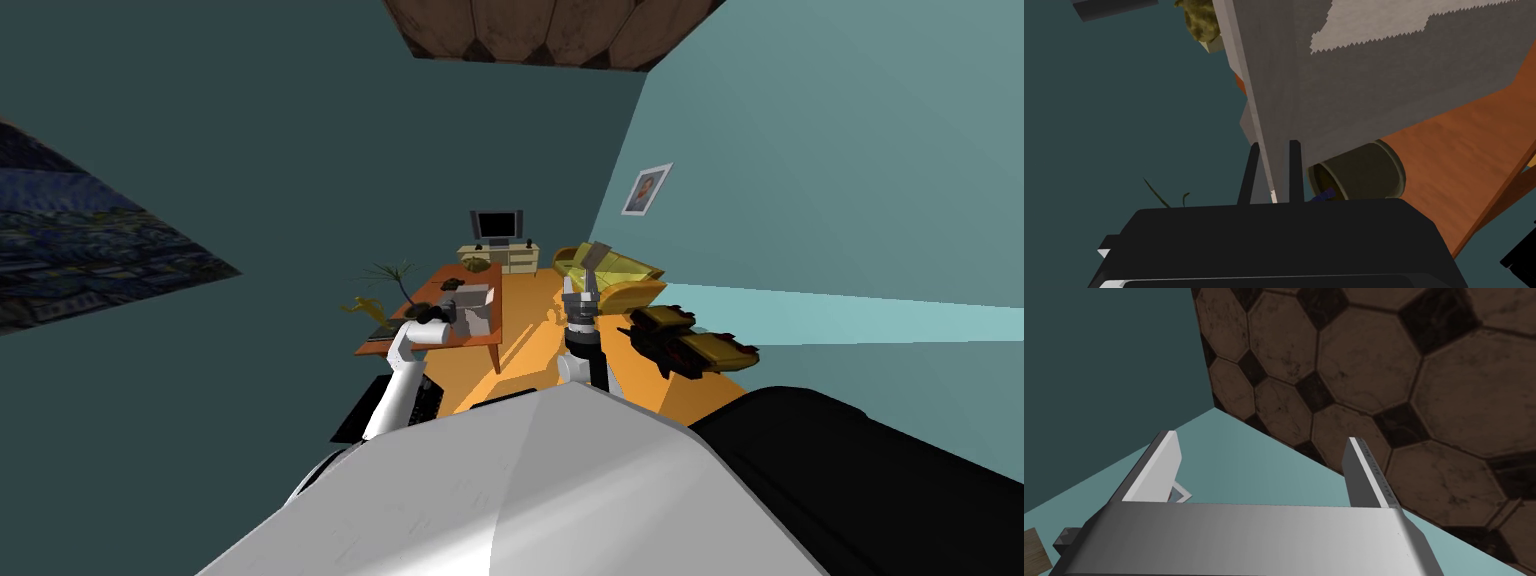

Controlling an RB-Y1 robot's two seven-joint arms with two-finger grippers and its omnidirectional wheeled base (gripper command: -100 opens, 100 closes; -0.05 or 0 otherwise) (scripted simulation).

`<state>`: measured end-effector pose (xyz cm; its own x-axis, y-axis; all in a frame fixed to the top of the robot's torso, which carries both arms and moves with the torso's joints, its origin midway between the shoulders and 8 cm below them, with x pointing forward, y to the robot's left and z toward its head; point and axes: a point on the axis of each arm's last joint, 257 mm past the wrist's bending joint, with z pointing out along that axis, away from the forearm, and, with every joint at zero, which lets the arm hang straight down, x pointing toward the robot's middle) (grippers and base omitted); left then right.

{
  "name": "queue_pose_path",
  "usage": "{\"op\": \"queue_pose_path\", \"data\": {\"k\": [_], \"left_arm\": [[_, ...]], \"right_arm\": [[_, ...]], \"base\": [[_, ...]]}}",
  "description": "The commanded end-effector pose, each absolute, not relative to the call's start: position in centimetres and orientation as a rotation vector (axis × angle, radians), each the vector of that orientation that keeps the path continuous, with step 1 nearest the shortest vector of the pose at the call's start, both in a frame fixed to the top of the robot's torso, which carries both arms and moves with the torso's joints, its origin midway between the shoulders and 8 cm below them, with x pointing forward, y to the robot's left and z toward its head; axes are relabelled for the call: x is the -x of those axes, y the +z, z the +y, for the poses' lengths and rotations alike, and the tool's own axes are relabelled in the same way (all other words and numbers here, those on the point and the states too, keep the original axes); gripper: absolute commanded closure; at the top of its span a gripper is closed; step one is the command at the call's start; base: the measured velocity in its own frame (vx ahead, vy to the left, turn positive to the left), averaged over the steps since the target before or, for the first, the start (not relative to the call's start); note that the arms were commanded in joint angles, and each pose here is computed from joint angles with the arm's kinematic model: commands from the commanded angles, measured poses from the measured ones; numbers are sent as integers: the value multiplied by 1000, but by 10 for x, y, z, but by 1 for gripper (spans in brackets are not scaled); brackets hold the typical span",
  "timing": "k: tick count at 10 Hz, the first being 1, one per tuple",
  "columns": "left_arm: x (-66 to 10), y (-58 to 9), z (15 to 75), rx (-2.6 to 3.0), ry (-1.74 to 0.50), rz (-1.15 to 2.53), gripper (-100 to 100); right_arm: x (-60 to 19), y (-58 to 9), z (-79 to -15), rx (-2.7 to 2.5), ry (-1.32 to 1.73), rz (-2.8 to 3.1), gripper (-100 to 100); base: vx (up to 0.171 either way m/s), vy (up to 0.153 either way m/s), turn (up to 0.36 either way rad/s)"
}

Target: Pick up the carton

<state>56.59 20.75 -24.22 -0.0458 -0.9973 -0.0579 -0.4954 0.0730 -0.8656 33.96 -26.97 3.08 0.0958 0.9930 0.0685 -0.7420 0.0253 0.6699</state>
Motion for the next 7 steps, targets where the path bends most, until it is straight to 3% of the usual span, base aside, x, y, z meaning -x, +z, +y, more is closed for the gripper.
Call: {"op": "queue_pose_path", "data": {"k": [1, 7], "left_arm": [[-557, -242, 203, 1506, -887, 1642, 100], [-524, -240, 176, 1478, -904, 1677, 100]], "right_arm": [[-340, 31, -270, -645, 1427, 489, 0], [-340, 31, -270, -645, 1427, 489, 0]], "base": [[42, 20, 30], [54, 14, 62]]}}
